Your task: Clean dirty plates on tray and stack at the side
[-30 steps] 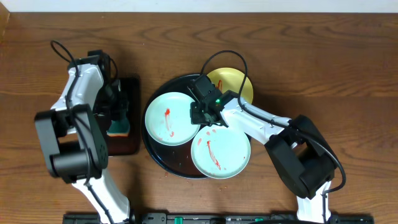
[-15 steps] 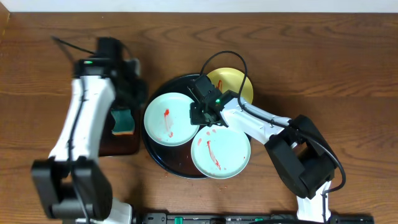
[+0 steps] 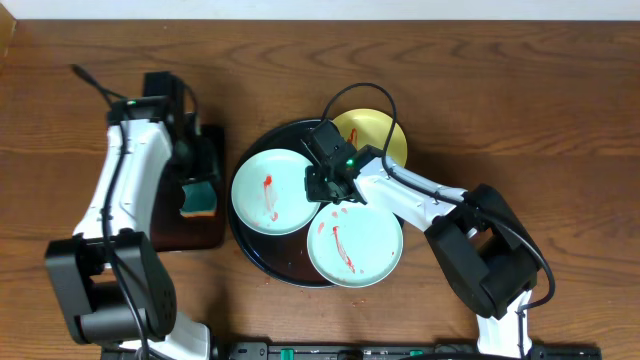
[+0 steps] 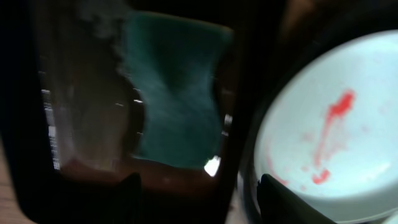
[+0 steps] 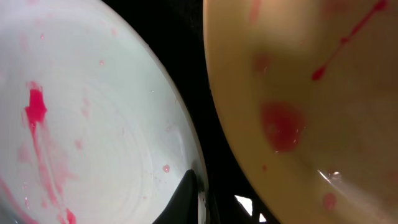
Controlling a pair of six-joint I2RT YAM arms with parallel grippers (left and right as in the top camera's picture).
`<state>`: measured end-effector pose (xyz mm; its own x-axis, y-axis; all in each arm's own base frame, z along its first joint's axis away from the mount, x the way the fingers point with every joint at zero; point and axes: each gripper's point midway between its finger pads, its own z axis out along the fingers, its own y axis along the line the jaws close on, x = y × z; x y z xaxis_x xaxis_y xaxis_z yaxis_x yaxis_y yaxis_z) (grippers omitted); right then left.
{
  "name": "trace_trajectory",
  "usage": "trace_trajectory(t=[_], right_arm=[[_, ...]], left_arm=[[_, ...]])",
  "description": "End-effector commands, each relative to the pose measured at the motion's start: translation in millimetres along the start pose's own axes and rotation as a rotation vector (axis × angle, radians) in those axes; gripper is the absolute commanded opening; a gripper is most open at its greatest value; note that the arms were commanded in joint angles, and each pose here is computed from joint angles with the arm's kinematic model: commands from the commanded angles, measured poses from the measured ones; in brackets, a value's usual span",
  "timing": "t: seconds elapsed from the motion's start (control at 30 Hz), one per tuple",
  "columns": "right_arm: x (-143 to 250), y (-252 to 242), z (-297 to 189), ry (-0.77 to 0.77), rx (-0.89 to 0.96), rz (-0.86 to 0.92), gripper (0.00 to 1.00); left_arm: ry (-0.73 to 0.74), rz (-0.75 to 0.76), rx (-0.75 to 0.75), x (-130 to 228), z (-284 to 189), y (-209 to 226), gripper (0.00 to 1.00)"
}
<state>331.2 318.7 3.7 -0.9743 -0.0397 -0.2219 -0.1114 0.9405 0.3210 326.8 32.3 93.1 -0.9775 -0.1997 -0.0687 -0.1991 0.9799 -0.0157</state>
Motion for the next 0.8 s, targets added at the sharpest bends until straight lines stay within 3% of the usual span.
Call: trace_trajectory(t=[0.0,0.23,0.53,0.57,0.63,0.67,0.77], right_arm=[[13.8,1.0,12.5,0.053,-0.003,-0.033,0.06],[12.6,1.9,12.7,0.048,-0.007,-0.041,0.06],[13.4,1.3,12.7,0.051,-0.004,-0.041,0.06],[13.4,1.3,12.7,0.051,-0.004,-0.041,0.06],[13.5,1.2,12.7,0.051,-0.004,-0.041,0.06],[13.5,1.2,12.7,0.051,-0.004,-0.041,0.05],[13.4,1.3,12.7,0.051,-0.004,-0.041,0.05]], left_arm=[[-0.009,0.018,-0.027,-3.2,5.8,19.4,0.59],[0.018,0.040,-0.015,-9.2,34.7,17.6,0.59],[0.177,0.034,-0.021,9.6,82.3,19.0,0.59],[0.182,0.034,-0.022,9.9,84.4,19.1,0.52],[0.185,0.034,-0.022,10.2,85.7,19.1,0.19],[0.180,0.034,-0.022,9.1,84.4,19.0,0.08],[0.151,0.025,-0.021,2.1,75.0,18.5,0.08]])
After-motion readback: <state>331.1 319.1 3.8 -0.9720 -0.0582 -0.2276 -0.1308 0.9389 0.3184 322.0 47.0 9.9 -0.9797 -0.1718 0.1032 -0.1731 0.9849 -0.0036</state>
